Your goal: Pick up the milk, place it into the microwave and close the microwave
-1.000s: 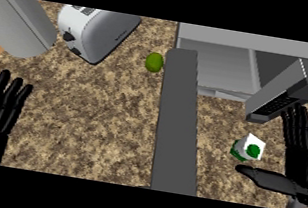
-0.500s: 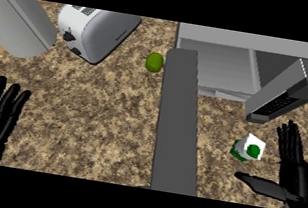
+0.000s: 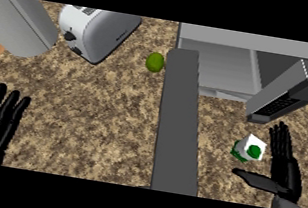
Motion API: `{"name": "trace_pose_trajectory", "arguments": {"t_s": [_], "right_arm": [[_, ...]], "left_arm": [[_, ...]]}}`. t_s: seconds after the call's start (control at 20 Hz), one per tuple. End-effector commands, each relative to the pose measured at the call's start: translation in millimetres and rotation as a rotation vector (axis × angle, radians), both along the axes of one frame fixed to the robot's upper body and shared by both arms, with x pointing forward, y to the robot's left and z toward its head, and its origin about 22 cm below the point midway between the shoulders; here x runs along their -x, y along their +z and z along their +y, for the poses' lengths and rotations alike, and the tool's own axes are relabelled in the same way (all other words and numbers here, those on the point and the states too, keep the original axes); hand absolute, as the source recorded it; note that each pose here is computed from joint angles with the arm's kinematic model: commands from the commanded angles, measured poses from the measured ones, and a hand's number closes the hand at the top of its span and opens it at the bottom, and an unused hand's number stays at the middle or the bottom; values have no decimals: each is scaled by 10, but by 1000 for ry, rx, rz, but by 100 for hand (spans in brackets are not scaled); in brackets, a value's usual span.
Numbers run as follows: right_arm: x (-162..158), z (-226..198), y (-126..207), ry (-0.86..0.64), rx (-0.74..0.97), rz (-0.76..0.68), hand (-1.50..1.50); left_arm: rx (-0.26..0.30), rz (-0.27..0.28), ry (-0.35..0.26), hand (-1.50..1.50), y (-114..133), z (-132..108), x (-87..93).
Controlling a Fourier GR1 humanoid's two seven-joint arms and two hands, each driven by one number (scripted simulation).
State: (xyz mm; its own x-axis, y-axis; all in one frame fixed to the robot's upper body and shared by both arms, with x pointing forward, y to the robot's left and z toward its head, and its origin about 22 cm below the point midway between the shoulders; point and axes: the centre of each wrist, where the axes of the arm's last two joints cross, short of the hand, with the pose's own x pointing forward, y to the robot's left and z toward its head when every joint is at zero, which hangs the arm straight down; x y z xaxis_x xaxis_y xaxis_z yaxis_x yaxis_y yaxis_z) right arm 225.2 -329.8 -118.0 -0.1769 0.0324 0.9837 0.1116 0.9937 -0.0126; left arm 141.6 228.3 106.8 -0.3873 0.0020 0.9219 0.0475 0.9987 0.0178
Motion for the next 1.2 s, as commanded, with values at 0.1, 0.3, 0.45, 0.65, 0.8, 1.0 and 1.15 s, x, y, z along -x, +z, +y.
{"name": "trace_pose_trajectory", "arguments": {"t_s": [0.1, 0.3, 0.45, 0.65, 0.8, 1.0, 1.15], "right_arm": [[-83, -136, -190, -17, -14, 7, -150], [54, -11, -423, -6, 0, 6, -150], [55, -214, -389, 11, 7, 21, -150], [15, 41, -451, 114, 81, -17, 150], [55, 62, -462, 91, 189, -92, 150], [-59, 34, -384, 197, -15, -107, 150], [51, 89, -434, 269, -65, -145, 150]], "left_arm": [[-13, -16, 13, -150, -79, -35, 65], [9, -6, 8, -150, 75, -75, 104], [7, 1, -25, -150, 78, -59, 26], [6, 6, -10, -150, -6, -42, 65], [10, 6, -16, -150, -56, -91, 91], [-15, -4, 2, -150, 26, 23, 5], [8, -5, 8, -150, -11, -62, 77]]}}
